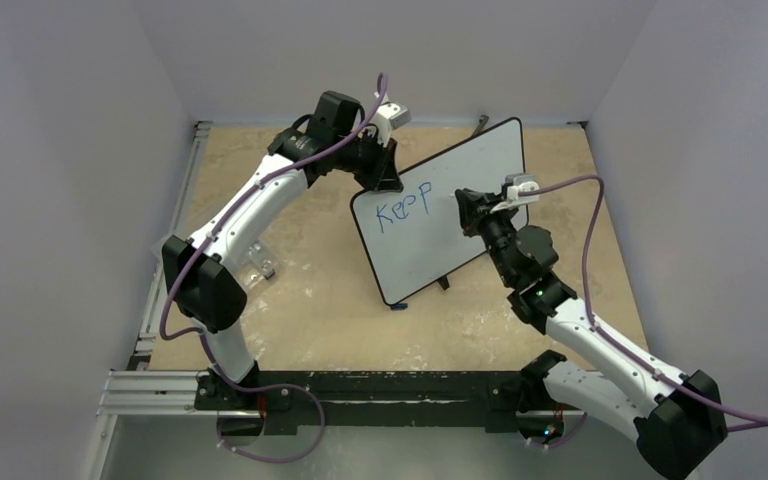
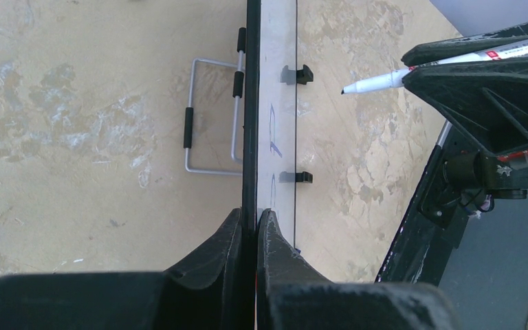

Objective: Write a sentence on the whiteboard

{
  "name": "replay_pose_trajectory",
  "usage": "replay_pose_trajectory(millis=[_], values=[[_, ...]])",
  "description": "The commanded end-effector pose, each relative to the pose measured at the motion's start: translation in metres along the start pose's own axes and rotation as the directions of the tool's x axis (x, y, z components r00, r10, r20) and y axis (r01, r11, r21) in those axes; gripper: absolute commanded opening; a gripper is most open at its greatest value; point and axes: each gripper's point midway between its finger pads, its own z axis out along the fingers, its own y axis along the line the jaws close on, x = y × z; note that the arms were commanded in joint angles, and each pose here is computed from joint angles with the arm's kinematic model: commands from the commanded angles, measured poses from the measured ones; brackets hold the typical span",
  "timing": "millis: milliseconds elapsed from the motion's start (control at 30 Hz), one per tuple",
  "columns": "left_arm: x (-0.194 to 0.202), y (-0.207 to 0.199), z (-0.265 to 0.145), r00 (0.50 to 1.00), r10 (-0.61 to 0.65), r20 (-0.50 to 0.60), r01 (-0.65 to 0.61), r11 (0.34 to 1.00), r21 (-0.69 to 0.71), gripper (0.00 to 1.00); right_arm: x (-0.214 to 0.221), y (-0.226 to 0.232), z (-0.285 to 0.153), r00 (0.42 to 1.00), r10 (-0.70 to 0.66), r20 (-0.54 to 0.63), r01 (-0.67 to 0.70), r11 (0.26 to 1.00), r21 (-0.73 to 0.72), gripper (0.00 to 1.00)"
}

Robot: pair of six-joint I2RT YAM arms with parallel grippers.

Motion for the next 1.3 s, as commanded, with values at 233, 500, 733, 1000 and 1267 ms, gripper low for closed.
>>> replay_pose_trajectory(millis=[233,500,733,1000,1267], values=[[0.002,0.049,-0.016,0.995,0.096,-0.038,-0.102,0.969,-0.226,0.00,-0.013,-0.036,0.014,0.999,-0.021,0.023,0.020,0.998,0.056,0.00],[0.005,0.050,-0.014,0.995,0.094,-0.045,-0.101,0.969,-0.225,0.00,-0.010,-0.030,0.022,0.998,-0.054,0.018,0.055,0.998,-0.014,0.00],[0.005,0.050,-0.012,0.995,0.096,-0.042,-0.103,0.970,-0.220,0.00,-0.006,-0.023,0.030,0.999,-0.049,0.009,0.049,0.996,-0.070,0.00],[0.008,0.051,-0.008,0.995,0.091,-0.045,-0.098,0.973,-0.210,0.00,-0.013,-0.008,0.034,0.999,-0.028,0.037,0.033,0.988,-0.149,0.00],[0.006,0.050,-0.009,0.995,0.093,-0.040,-0.100,0.972,-0.211,0.00,-0.023,0.000,0.040,0.997,-0.002,0.082,0.017,0.983,-0.184,0.00]])
